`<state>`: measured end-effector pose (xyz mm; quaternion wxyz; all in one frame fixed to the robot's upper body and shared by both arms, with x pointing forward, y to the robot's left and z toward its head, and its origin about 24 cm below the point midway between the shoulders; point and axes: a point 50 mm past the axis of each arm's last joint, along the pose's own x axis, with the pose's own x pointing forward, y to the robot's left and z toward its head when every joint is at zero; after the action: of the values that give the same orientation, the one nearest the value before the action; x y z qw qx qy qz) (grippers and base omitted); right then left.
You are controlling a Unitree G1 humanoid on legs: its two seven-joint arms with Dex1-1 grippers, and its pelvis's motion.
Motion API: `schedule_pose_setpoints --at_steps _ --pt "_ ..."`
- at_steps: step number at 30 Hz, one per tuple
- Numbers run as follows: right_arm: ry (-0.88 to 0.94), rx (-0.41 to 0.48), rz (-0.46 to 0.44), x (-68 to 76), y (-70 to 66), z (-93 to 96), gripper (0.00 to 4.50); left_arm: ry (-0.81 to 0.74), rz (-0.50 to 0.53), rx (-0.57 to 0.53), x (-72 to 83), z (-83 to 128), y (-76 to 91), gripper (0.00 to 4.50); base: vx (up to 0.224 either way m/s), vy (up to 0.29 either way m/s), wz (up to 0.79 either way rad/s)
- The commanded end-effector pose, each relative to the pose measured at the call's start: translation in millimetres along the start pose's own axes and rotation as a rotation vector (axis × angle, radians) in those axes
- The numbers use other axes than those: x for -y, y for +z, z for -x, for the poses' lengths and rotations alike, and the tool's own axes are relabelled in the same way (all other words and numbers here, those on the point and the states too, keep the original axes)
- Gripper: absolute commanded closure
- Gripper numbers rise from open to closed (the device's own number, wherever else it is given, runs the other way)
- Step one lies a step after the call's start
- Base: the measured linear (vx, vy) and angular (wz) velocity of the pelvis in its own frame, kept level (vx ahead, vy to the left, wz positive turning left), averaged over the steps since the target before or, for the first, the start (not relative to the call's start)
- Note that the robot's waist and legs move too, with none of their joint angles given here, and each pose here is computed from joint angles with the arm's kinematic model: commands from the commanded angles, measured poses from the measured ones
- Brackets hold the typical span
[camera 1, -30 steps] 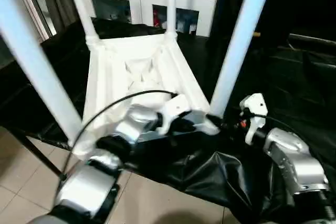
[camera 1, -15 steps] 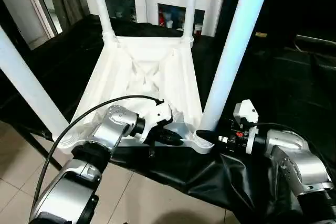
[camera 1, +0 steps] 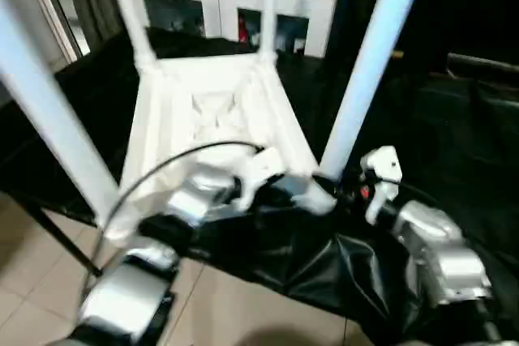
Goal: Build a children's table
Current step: Rotate leg to tighten
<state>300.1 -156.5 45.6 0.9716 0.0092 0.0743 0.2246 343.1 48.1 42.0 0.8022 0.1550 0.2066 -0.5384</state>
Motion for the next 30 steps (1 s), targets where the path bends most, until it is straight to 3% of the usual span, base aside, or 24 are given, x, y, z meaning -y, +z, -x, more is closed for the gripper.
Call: schedule_pose_setpoints --at_steps 1,5,11,12,13,15,17,18,20,30 --pt "-0.102 -0.075 -0.044 -8.3 -19.7 -2.5 2.6 0.267 0.085 0.016 -17.9 4 -0.8 4.5 0.0 0.0 0.0" --pt "-0.208 -0.087 -0.064 -14.6 -22.3 -12.7 2.61 0.316 0.085 0.015 -14.2 -7 6.2 4.5 0.0 0.0 0.0" --pt "-0.095 -0.022 0.01 -26.6 -11.2 -20.1 2.61 0.285 0.062 0.015 -10.4 -12 10.3 4.5 0.0 0.0 0.0" --pt "0.0 0.021 0.016 -28.6 -3.2 -18.7 2.61 0.231 0.042 0.026 -8.9 -11 10.0 4.5 0.0 0.0 0.0" --pt "0.039 0.035 0.007 -28.9 -0.3 -17.7 2.05 0.204 0.033 0.033 -8.1 -11 9.9 4.5 0.0 0.0 0.0" --pt "0.124 0.047 -0.006 -27.6 4.5 -14.4 1.91 0.142 0.008 0.045 -5.8 -9 8.9 4.5 0.0 0.0 0.0" --pt "0.172 0.031 0.017 -25.3 5.7 -12.0 1.81 0.106 0.004 0.047 -4.5 -7 6.8 4.5 0.0 0.0 0.0" --pt "0.297 -0.028 0.044 -25.1 5.2 -6.5 1.63 0.042 -0.019 0.061 -2.6 -3 3.8 4.5 0.0 0.0 0.0" --pt "0.375 -0.066 0.099 -23.8 4.7 -1.3 1.53 0.014 -0.013 0.054 -2.9 0 -0.4 4.5 0.0 0.0 0.0" --pt "0.567 -0.105 0.083 -9.3 13.6 15.0 1.53 -0.292 -0.031 0.122 6.5 28 -13.9 4.5 0.0 0.0 0.0"
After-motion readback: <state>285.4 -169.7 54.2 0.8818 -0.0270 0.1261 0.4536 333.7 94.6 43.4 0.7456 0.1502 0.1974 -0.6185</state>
